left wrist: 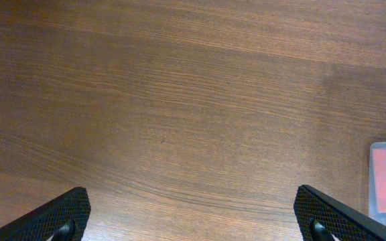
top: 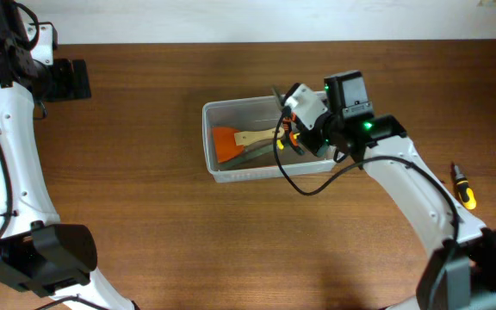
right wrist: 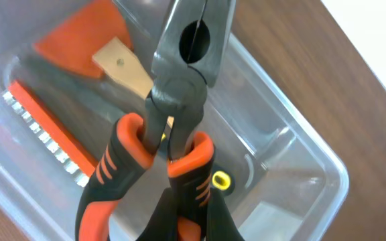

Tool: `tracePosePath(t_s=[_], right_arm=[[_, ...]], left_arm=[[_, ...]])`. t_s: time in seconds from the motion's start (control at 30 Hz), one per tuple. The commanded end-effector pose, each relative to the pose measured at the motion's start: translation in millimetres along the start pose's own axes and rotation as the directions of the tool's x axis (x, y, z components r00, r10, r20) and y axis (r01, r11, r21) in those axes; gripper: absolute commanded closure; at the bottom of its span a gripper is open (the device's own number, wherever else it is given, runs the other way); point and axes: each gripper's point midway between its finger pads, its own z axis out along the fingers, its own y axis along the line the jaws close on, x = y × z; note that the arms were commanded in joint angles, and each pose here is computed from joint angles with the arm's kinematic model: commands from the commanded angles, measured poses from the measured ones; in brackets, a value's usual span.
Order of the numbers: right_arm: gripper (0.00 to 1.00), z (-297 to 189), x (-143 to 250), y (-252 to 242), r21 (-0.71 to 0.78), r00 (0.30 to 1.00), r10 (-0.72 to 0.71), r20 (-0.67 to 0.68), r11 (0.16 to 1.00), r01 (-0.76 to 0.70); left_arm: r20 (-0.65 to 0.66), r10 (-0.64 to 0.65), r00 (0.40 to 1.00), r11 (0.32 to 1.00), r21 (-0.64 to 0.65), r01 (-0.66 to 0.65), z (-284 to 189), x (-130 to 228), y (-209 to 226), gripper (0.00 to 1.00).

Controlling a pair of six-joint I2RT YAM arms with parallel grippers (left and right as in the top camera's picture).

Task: Pack container
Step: 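Carry the pliers into the container with the right gripper, release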

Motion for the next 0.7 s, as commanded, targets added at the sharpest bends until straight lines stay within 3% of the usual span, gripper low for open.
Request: tracePosePath(t_s=[0.0, 0.27, 0.67], right_arm=[[0.96, 10, -8, 6, -0.031, 0.939, -0.339, 0.049, 0.94, 0.341], [0.96, 23, 30, 32, -0.197, 0.802, -0.597, 0.016, 0.785, 0.588], [0.96, 52, 61, 35, -0.279, 0.788, -0.614, -0.037, 0.764, 0.582]], left_arm=[[-0.005, -0.015, 1.0, 1.0, 0.014, 0.015, 2, 1, -1, 0.01], [-0.005, -0.015, 1.0, 1.0, 0.014, 0.015, 2, 1, -1, 0.01], [-0.005, -0.015, 1.0, 1.0, 0.014, 0.015, 2, 1, -1, 0.01]])
